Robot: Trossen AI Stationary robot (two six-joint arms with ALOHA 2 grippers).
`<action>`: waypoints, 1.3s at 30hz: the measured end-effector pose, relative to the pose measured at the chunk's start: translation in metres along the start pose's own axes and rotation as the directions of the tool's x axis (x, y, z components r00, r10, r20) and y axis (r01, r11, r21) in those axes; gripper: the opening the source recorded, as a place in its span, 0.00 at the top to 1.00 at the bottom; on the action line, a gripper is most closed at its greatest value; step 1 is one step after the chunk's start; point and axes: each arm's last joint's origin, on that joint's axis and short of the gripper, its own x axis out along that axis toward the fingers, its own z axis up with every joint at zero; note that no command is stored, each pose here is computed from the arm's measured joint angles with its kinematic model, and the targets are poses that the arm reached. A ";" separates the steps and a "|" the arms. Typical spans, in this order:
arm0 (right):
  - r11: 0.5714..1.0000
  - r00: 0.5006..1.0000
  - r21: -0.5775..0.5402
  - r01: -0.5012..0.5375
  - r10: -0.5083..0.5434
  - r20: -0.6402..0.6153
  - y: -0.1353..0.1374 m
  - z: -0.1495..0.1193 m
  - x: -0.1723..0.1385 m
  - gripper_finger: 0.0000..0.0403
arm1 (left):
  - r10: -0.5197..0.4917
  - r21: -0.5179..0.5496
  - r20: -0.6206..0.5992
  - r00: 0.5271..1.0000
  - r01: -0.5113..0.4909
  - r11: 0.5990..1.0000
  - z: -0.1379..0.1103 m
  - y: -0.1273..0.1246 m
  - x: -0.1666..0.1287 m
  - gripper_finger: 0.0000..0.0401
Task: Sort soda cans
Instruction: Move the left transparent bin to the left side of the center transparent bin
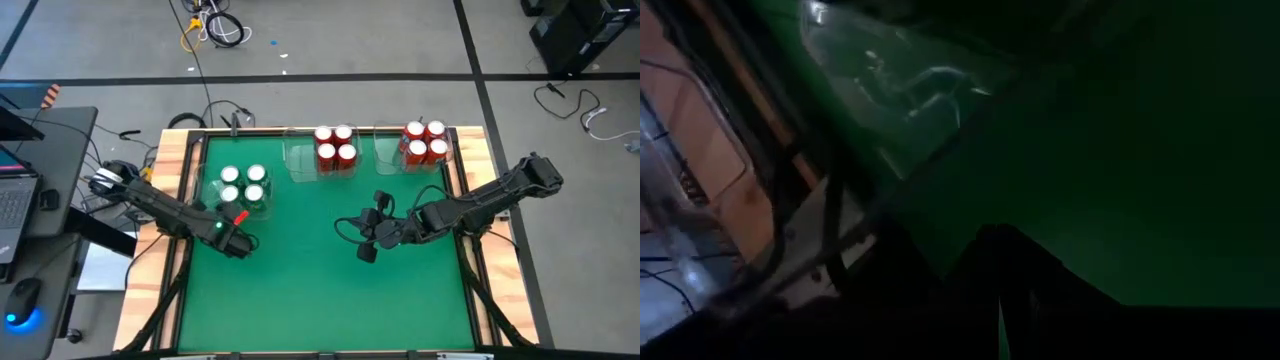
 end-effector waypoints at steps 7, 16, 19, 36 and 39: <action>1.000 1.000 0.001 0.000 0.000 0.002 0.000 0.000 0.000 1.00 | -0.094 -0.028 0.050 0.994 0.096 0.995 0.012 -0.007 0.027 1.00; 1.000 1.000 0.003 0.003 -0.003 0.001 -0.001 0.001 0.001 1.00 | -0.065 0.012 0.135 0.989 0.064 0.998 0.044 0.004 0.043 1.00; 1.000 1.000 0.003 0.003 -0.003 0.001 -0.001 0.001 0.001 1.00 | -0.024 0.014 0.151 0.988 0.023 1.000 0.055 0.012 0.048 1.00; 1.000 1.000 0.002 0.003 -0.003 0.000 -0.001 0.000 0.001 1.00 | -0.220 -0.016 0.329 0.918 0.238 0.971 0.119 0.028 0.061 1.00; 1.000 1.000 0.002 0.003 -0.003 0.000 -0.001 0.000 0.001 1.00 | -0.223 -0.021 0.359 0.906 0.246 0.969 0.127 0.033 0.063 1.00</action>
